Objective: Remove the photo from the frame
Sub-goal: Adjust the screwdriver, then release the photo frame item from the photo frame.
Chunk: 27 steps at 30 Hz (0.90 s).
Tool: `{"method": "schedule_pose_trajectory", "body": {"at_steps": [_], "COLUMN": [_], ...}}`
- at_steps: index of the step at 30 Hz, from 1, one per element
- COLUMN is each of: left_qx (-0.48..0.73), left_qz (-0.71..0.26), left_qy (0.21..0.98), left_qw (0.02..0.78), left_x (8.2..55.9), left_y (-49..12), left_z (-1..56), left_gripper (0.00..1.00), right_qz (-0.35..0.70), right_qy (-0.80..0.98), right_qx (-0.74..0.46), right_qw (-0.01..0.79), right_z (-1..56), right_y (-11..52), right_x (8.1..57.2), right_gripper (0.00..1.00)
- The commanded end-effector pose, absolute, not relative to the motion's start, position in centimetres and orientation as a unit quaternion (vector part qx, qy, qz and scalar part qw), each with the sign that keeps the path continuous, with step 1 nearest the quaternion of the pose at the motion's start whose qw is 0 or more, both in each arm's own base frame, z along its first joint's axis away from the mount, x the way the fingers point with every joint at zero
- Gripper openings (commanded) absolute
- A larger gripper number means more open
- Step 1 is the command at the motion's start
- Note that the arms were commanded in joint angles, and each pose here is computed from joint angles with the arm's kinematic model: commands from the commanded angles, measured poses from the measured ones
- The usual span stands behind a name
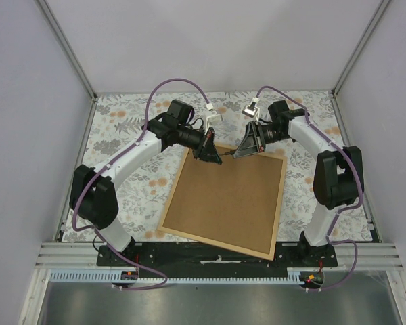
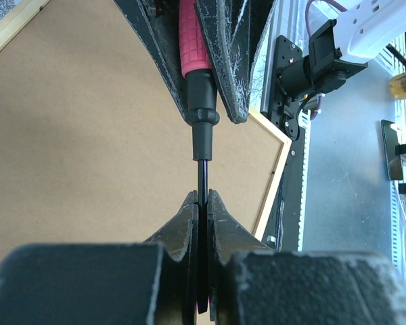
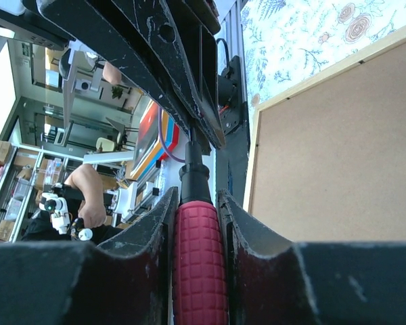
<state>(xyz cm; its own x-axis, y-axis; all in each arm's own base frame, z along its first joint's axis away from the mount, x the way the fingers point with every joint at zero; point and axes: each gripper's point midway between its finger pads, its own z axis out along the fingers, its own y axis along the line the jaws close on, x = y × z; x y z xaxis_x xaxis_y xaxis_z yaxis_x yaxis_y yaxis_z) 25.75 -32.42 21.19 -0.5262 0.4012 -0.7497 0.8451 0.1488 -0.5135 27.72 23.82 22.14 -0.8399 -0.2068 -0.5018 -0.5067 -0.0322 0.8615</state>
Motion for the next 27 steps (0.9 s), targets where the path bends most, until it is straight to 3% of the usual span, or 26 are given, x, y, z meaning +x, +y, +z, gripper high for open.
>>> {"method": "schedule_pose_trajectory", "body": {"at_steps": [1, 2, 4, 5, 9, 13, 18, 27], "left_qx": [0.434, 0.431, 0.422, 0.412, 0.367, 0.305, 0.226, 0.177], "left_qz": [-0.495, -0.487, -0.468, -0.460, -0.428, -0.333, -0.259, -0.252], "left_qy": [0.716, 0.722, 0.735, 0.743, 0.764, 0.819, 0.880, 0.908], "left_qw": [0.231, 0.236, 0.251, 0.260, 0.313, 0.354, 0.328, 0.284], "left_x": [25.5, 25.9, 26.9, 27.7, 31.9, 36.6, 39.8, 41.6], "left_y": [-32.9, -32.9, -32.3, -31.7, -27.5, -21.4, -16.1, -15.4], "left_z": [21.9, 21.9, 22.0, 22.2, 23.6, 21.2, 14.3, 7.6], "left_gripper": [0.09, 0.27, 0.73, 0.89, 0.91, 0.92, 0.93, 0.90], "right_qz": [0.685, 0.673, 0.642, 0.621, 0.577, 0.537, 0.512, 0.501], "right_qy": [0.670, 0.681, 0.715, 0.737, 0.785, 0.822, 0.845, 0.854], "right_qx": [-0.263, -0.264, -0.254, -0.241, -0.198, -0.165, -0.143, -0.123], "right_qw": [0.115, 0.114, 0.112, 0.114, 0.107, 0.095, 0.062, 0.070], "right_z": [23.4, 23.0, 21.5, 20.4, 17.4, 14.3, 11.0, 8.4], "right_y": [24.2, 24.2, 24.2, 24.1, 23.9, 24.1, 26.1, 28.6], "right_x": [28.3, 28.5, 29.0, 29.4, 30.6, 32.5, 34.9, 39.1], "right_gripper": [0.00, 0.00, 0.00, 0.00, 0.00, 0.00, 0.00, 0.00]}}
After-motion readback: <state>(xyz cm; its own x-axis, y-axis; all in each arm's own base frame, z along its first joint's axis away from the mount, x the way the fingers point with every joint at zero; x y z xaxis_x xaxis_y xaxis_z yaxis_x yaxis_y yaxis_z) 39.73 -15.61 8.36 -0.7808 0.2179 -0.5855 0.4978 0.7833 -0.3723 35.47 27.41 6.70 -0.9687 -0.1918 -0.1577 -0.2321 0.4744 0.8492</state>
